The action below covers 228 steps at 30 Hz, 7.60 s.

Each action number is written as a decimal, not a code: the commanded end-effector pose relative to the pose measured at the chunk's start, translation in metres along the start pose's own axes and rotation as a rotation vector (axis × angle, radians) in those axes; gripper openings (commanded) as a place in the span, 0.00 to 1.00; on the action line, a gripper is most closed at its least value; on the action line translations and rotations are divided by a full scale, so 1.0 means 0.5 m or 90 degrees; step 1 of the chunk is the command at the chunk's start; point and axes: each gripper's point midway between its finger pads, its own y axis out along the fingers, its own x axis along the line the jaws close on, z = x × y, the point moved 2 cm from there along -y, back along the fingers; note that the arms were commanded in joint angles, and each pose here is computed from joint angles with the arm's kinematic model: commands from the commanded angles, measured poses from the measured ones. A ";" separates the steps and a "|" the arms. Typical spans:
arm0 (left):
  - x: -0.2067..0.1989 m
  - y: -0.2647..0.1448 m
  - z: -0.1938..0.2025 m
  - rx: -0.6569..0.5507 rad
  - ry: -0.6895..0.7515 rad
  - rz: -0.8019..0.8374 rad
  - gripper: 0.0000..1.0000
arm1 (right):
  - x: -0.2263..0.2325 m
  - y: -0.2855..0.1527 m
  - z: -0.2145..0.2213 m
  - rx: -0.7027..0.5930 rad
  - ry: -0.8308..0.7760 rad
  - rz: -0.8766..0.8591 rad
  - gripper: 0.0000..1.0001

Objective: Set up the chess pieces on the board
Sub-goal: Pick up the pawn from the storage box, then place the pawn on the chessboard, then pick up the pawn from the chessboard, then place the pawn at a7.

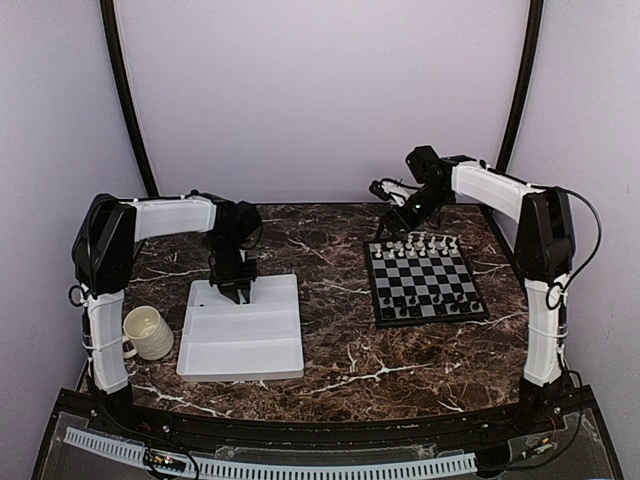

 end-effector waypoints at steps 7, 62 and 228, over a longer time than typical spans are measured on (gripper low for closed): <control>0.005 0.021 0.021 0.030 0.009 -0.006 0.18 | 0.026 -0.037 -0.027 -0.025 -0.038 0.022 0.85; -0.639 -0.027 -0.016 -0.190 0.343 0.394 0.00 | 0.028 -0.214 0.235 -0.022 0.021 -0.010 0.87; -0.170 -0.350 -0.229 -0.444 0.115 0.183 0.54 | -0.105 -0.132 0.462 0.268 0.077 0.079 0.12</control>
